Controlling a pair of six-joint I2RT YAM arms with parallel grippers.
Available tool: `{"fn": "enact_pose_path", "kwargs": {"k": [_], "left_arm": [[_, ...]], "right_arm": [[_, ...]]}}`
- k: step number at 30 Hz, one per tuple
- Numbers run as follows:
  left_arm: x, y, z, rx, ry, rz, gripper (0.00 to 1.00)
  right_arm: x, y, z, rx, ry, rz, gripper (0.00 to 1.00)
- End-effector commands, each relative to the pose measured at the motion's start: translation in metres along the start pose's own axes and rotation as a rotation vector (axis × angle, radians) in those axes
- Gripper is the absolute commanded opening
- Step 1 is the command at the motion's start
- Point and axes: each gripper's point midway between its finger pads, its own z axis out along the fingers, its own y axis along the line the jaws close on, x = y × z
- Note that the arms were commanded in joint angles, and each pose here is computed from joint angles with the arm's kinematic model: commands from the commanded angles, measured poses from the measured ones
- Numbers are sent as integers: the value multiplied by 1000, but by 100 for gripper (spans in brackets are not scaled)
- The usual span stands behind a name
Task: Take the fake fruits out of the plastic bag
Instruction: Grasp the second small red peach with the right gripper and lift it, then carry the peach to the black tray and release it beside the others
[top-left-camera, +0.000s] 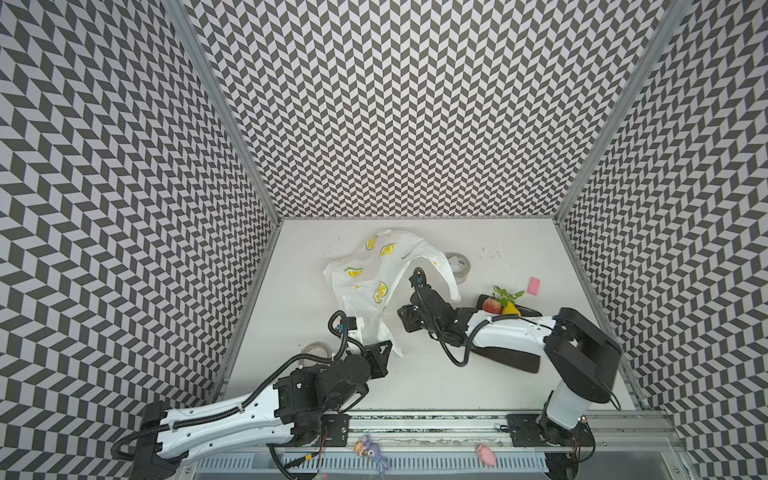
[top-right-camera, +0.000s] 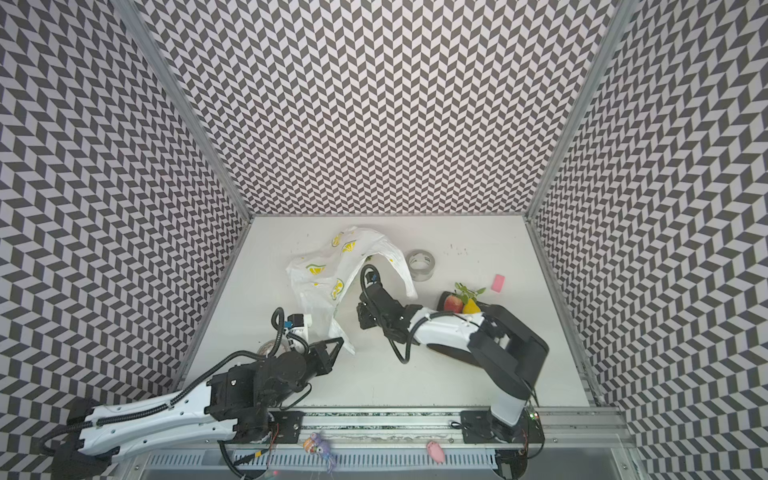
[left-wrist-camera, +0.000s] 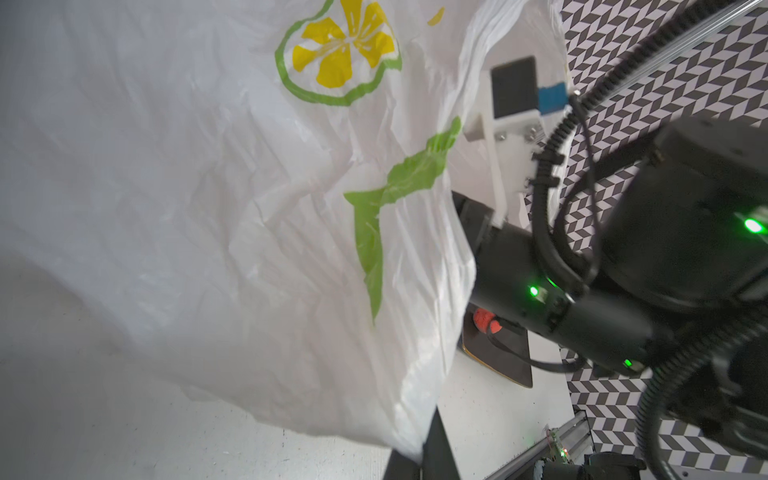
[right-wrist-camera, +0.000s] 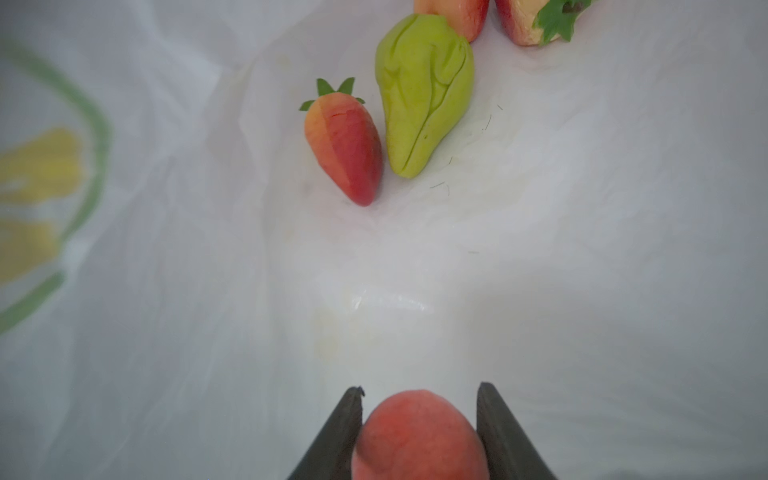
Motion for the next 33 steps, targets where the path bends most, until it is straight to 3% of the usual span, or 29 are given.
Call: {"fn": "enact_pose_path", "kwargs": {"k": [1,9,14,21,33], "left_arm": [[-11,-6,0,15,-52,-9,0],[-10,-8,2,22,-56,-7,0],[-9,-10,2,27,-50,-1,0],[-9,-13,2,38,-44,7,0],[-8,-12,1,40,-40,4,0]], "right_arm": [[19,-1,-30,-19,14,15,42],[25,-40,-112,50,-38,101,41],[22,-94,-145,224,-130,186,41],[19,-182,-163,388,-192,352,41],[59,-237,-143,439,-194,585,42]]}}
